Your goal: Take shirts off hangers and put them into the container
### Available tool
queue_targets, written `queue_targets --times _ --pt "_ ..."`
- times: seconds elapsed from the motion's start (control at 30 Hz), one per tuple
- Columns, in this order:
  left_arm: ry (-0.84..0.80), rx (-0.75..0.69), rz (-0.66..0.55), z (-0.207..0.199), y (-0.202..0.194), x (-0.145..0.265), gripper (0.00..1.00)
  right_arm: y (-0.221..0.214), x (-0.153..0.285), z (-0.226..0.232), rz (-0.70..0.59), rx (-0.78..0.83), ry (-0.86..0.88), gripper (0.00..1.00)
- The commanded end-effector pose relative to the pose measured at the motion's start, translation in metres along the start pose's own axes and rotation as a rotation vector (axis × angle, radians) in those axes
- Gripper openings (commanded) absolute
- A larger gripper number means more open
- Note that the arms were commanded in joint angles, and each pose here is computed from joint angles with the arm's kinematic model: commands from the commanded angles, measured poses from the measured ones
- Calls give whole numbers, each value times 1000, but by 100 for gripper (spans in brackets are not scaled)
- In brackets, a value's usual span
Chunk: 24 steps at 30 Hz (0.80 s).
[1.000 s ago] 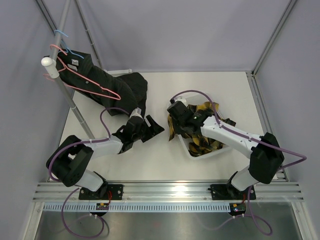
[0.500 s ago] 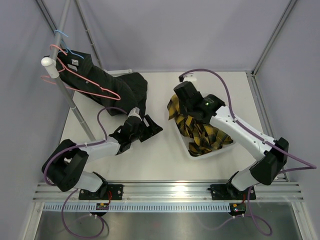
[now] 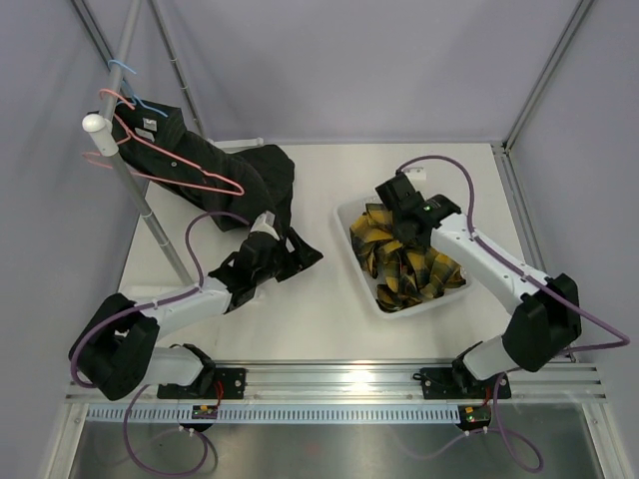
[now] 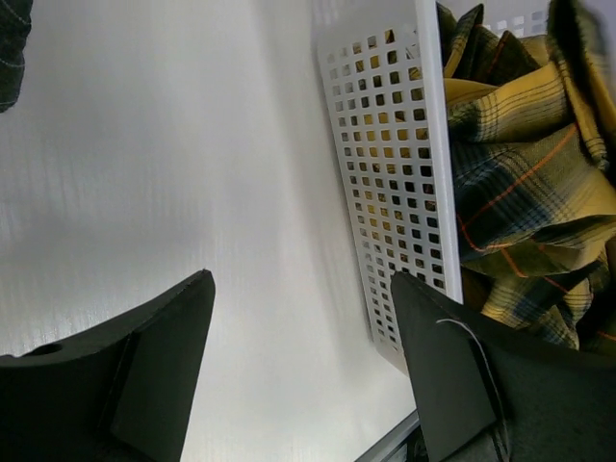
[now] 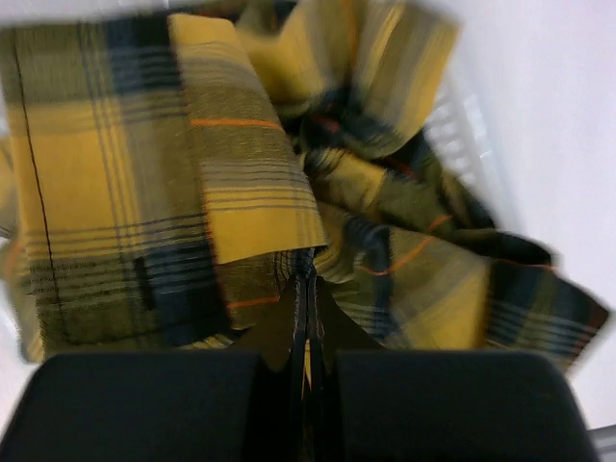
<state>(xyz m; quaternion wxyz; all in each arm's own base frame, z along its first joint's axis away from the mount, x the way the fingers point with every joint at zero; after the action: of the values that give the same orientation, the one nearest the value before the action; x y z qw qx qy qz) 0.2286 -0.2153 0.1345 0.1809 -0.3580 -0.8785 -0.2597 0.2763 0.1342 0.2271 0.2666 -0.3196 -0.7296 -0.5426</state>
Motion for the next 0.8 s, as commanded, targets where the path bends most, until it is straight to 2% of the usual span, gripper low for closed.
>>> queue_targets --times 0.0,0.1,0.2,0.23,0.37,0.57,0.77 --pt "-84 -36 -4 -18 4 10 79 -31 -34 30 117 -28 93 0" --pt "-119 -69 9 -30 2 16 79 -50 -57 45 172 -41 119 1" --pt "-139 -108 38 -41 -6 25 79 -56 -69 52 198 -48 114 13" --pt "-140 -118 39 -43 -7 30 79 -56 -70 52 200 -47 106 22" --pt "-141 -151 26 -51 -13 44 79 -48 -74 52 197 -66 102 25" --pt "-151 -183 -15 -66 -14 64 80 -55 -102 46 308 -90 62 27" --pt "-158 -196 -28 -69 -14 80 80 -60 -134 19 380 -176 12 29"
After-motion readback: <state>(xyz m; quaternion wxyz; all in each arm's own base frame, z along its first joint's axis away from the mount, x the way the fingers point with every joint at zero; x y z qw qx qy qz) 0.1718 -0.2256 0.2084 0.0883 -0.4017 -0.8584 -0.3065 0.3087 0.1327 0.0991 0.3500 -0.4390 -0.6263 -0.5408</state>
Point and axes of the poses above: each gripper's point midway between its finger pads, its own x axis back along the fingers, its own z axis along the line the jaws close on, y = z × x, the point moved 7 cm from there along x, back along the fingers, and after that the axes turned 10 degrees about x, right-handed, at the moved point
